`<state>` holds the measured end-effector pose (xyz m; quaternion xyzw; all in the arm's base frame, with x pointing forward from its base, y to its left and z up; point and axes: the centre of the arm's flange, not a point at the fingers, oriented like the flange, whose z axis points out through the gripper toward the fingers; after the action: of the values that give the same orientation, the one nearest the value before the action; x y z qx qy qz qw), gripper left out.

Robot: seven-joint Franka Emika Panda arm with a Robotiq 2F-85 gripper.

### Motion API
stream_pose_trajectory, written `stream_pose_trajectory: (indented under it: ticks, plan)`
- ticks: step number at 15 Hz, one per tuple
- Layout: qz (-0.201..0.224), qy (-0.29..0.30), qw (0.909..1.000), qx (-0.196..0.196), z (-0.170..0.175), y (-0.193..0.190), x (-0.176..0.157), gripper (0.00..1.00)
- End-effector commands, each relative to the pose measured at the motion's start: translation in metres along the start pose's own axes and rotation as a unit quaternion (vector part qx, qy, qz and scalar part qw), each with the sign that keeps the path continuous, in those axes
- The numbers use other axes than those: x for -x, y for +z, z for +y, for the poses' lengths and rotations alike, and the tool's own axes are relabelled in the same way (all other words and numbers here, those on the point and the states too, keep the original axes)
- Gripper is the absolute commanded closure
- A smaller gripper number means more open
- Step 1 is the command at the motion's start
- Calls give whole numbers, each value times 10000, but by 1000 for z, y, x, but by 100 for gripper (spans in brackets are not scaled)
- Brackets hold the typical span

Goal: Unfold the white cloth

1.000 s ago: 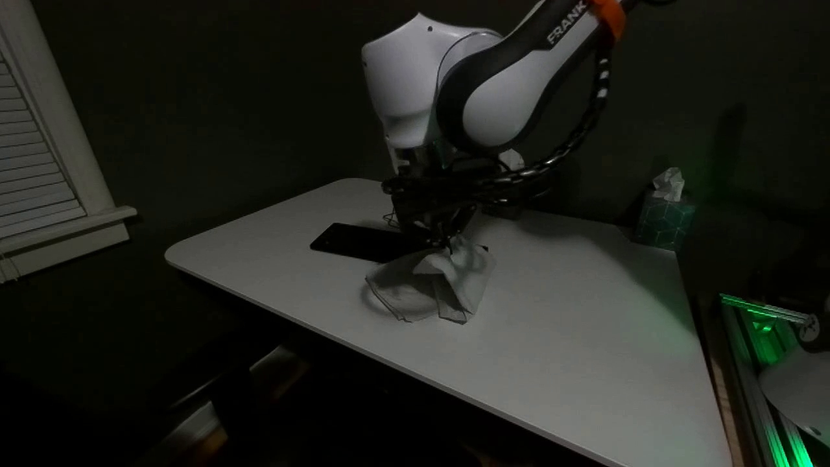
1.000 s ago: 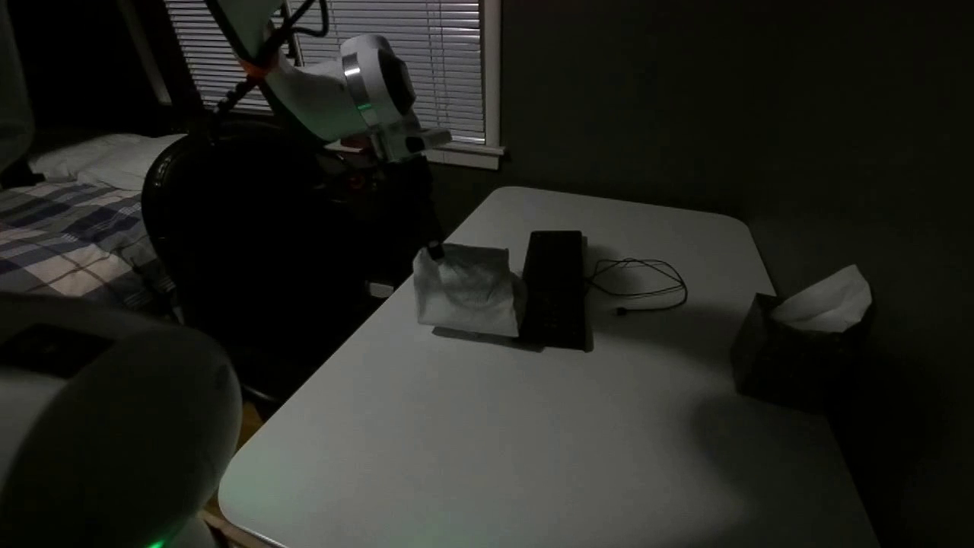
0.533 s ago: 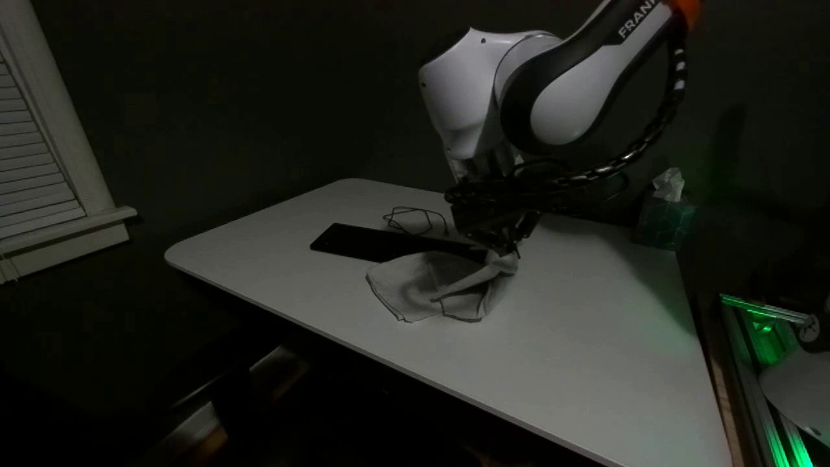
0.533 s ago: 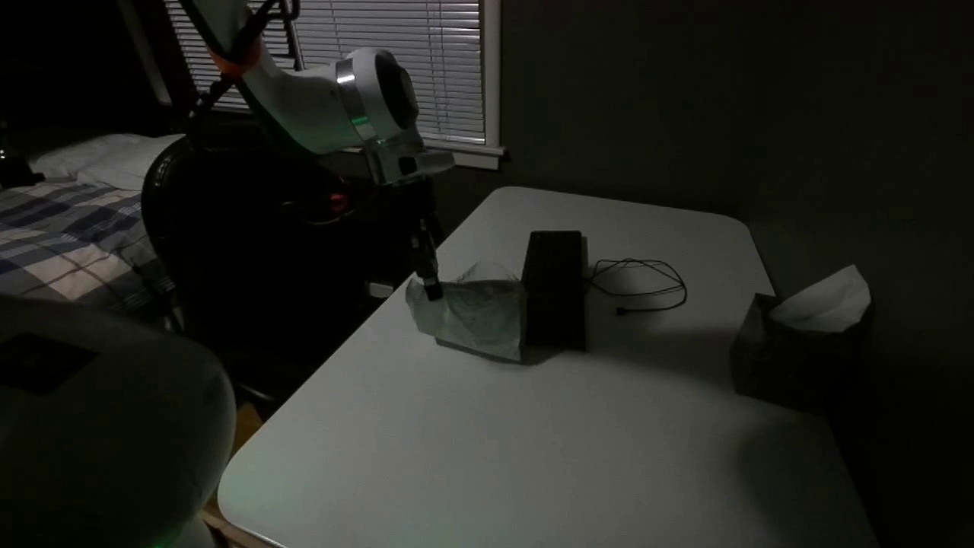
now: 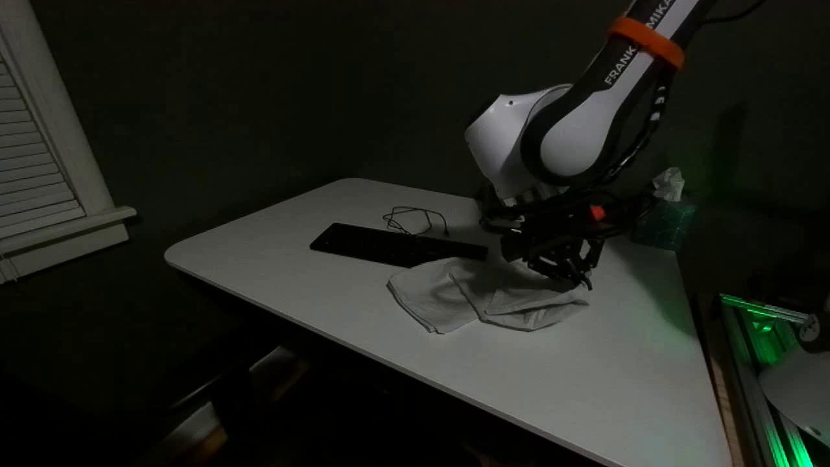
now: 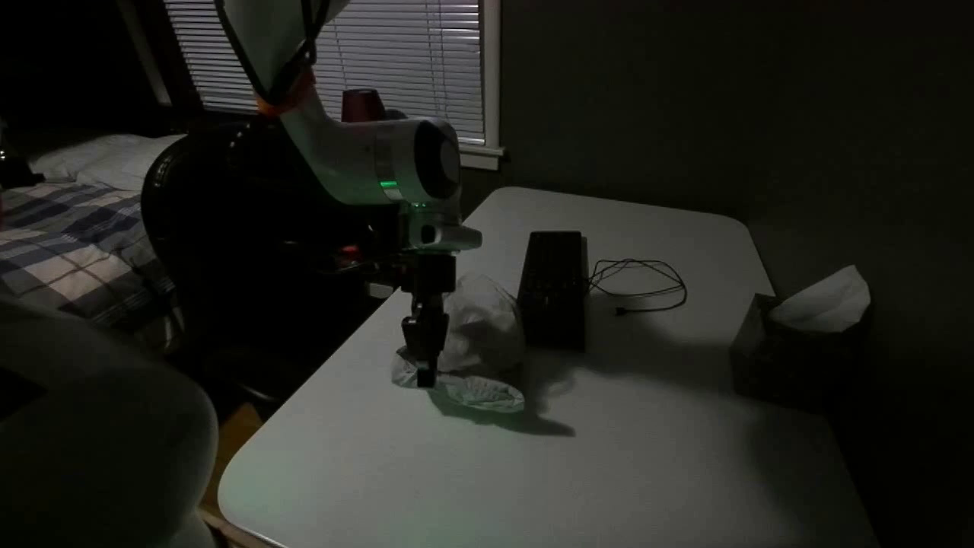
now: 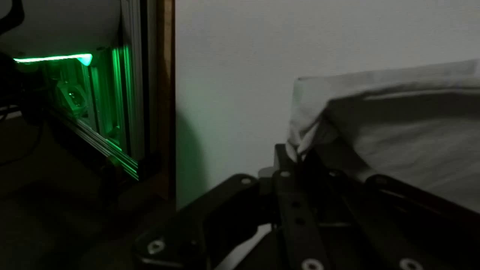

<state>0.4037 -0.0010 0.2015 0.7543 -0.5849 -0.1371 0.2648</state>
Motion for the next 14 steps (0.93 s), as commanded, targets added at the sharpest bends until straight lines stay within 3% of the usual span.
stream_pose_trajectory:
  ticks: [1,8,10,14]
  plan:
    - [-198,-86,9998,19,-8,11,-8,57]
    - [198,-952,9926,-731,-31,-60,16,4]
    - [10,-1015,9914,-829,-44,-68,17,0]
    - [34,-784,9908,-1103,-72,-59,-2,0]
